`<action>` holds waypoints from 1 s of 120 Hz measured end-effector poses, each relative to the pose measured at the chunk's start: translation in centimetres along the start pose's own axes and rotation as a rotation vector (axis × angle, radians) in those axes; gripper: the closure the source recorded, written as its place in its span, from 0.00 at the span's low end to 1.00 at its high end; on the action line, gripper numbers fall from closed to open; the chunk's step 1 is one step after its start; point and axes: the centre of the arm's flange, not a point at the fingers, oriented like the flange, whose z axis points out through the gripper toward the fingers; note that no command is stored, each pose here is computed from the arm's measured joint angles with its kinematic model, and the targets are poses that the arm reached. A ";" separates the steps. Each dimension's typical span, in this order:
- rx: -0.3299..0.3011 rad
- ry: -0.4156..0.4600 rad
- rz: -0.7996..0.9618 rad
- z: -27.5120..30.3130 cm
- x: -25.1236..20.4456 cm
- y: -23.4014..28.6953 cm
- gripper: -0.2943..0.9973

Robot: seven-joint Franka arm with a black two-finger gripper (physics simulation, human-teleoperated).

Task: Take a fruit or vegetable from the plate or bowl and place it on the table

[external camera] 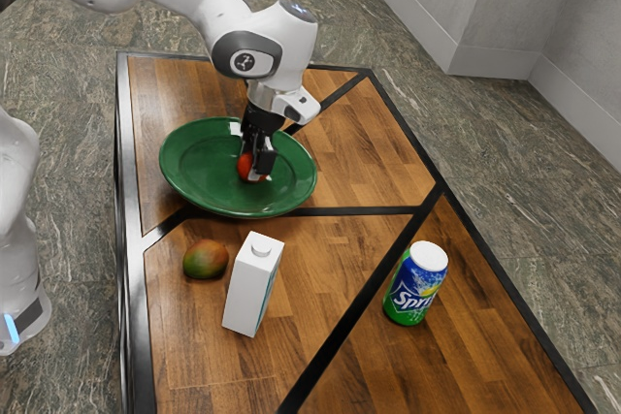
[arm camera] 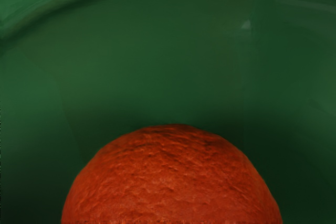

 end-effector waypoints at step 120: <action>0.060 0.131 0.330 -12.0 -0.8 19.2 0.64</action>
